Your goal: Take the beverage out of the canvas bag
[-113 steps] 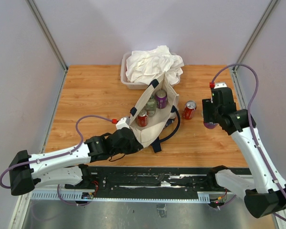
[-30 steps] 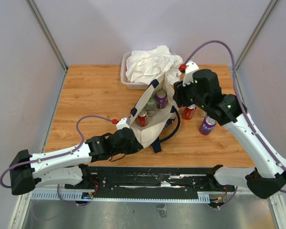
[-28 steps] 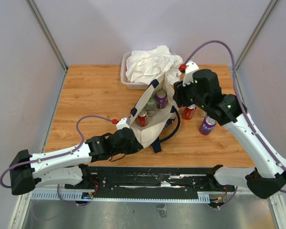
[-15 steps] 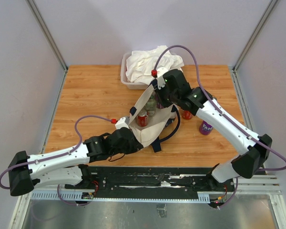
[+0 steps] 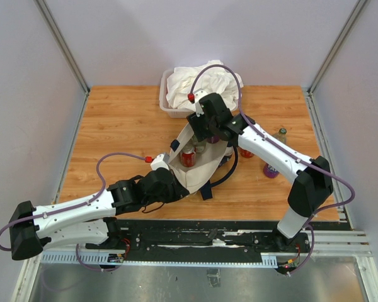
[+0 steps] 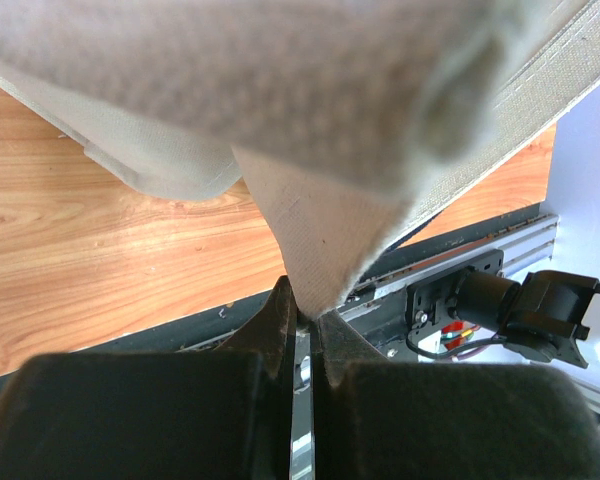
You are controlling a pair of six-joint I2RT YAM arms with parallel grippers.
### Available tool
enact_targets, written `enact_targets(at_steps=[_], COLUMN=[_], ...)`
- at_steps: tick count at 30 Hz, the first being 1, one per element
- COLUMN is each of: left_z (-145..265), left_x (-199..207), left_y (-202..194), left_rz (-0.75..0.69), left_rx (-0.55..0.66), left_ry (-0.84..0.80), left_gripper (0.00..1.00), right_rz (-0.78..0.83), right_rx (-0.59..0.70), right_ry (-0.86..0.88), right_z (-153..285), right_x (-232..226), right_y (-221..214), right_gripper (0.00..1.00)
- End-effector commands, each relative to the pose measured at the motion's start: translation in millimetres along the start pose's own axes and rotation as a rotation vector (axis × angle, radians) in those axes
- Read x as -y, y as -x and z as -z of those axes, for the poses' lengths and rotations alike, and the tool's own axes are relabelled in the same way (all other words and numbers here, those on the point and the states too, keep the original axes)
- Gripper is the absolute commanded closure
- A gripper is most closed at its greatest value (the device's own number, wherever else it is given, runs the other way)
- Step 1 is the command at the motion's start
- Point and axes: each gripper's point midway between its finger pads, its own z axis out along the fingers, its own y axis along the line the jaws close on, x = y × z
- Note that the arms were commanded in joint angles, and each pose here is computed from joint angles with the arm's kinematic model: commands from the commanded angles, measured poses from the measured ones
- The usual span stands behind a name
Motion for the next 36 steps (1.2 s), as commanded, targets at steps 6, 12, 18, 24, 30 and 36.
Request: enact_targets(at_steps=[6,12,18,24,30,36], left_z=[-0.8,-2.3,-4.3,-6.5,-7.4,-6.0], left_x=[-10.5,-12.5,-14.1,-15.1,-15.1,-16.7], left_y=[-5.9,-9.1,-11.8,-14.3,-14.7,-14.2], left_rz=[-0.014,-0.021,-0.021,-0.025,-0.025,-0.023], left_rx=[-0.017,-0.030,-0.040,-0.049,-0.050,-0.045], left_ry=[0.030,0.037,0.040,0.044,0.044,0.045], left_gripper=[0.99,0.99,1.00,0.99,1.00,0.99], right_rz=[-0.046,-0.078,-0.104,-0.112,-0.113,-0.087], right_rx=[-0.005,-0.006,0.009,0.011,-0.016,-0.005], right_ry=[-0.043,-0.044,-0.034,-0.021,-0.006,0.016], right_z=[-36.6,-57.8,-70.3,-75.7,-79.0,-69.9], right_x=[13.5,17.9,19.1,17.0,13.8,12.2], right_y=[-7.3,-8.3,-6.4,-6.9,-18.2,-13.9], right_gripper=[0.39,0.39,0.40,0.46,0.92,0.99])
